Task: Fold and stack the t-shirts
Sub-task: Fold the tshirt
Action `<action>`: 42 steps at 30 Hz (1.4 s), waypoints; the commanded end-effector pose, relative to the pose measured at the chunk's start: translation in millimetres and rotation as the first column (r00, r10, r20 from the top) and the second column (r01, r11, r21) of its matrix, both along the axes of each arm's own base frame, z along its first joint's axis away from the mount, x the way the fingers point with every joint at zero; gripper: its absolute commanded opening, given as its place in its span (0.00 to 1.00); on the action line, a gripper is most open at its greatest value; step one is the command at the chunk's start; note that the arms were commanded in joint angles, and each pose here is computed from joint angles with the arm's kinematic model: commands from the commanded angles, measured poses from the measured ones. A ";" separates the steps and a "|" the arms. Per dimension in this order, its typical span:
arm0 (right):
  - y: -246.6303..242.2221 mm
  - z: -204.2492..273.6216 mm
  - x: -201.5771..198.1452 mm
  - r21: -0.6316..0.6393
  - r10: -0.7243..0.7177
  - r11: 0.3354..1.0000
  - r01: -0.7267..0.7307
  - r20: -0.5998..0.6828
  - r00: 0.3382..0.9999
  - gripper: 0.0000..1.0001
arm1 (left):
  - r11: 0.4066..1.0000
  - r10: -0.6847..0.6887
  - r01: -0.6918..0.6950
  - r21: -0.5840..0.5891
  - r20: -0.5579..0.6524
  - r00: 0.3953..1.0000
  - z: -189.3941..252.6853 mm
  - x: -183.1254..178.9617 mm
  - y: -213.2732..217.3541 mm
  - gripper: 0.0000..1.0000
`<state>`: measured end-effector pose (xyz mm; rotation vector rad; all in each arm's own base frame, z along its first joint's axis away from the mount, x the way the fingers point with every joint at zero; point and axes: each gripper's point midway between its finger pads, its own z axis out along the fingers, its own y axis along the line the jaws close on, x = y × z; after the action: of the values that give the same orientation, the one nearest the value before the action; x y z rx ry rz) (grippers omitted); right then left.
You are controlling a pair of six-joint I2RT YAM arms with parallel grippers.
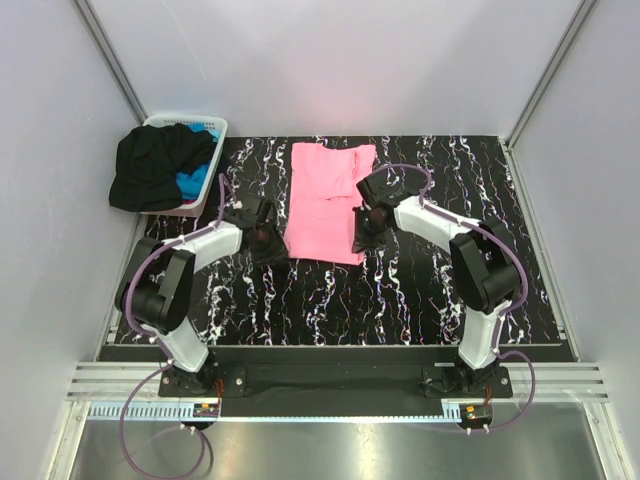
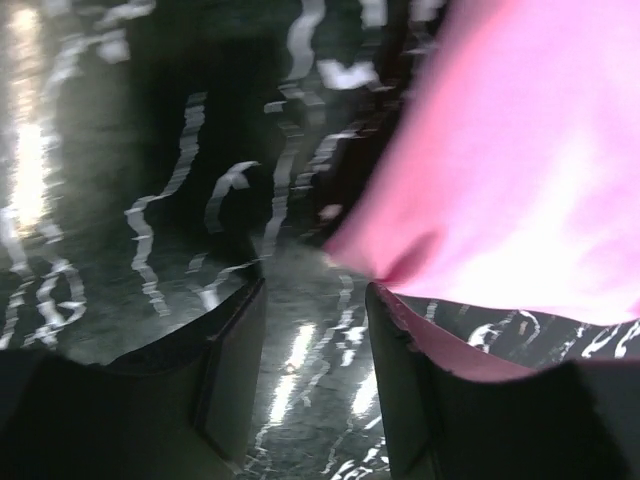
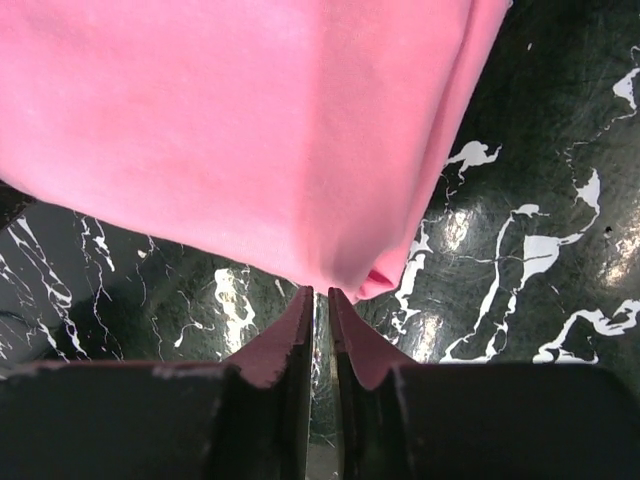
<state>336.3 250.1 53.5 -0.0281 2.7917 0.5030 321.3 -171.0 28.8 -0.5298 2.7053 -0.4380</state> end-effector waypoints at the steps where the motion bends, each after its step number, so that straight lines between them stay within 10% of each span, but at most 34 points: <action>1: 15.2 14.9 17.5 0.058 0.017 0.998 -0.021 0.057 0.998 0.17 | 0.995 0.070 -0.059 -0.081 0.142 0.987 23.6 22.1 4.1 0.48; 42: 13.0 -21.8 26.3 0.001 -0.008 1.000 0.008 0.010 1.000 0.12 | 0.962 0.078 -0.044 -0.270 0.118 0.990 6.9 19.4 -9.8 0.33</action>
<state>353.1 260.2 24.6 -0.0343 2.8153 0.4926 330.8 -171.1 28.3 -0.6467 2.5680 -0.7016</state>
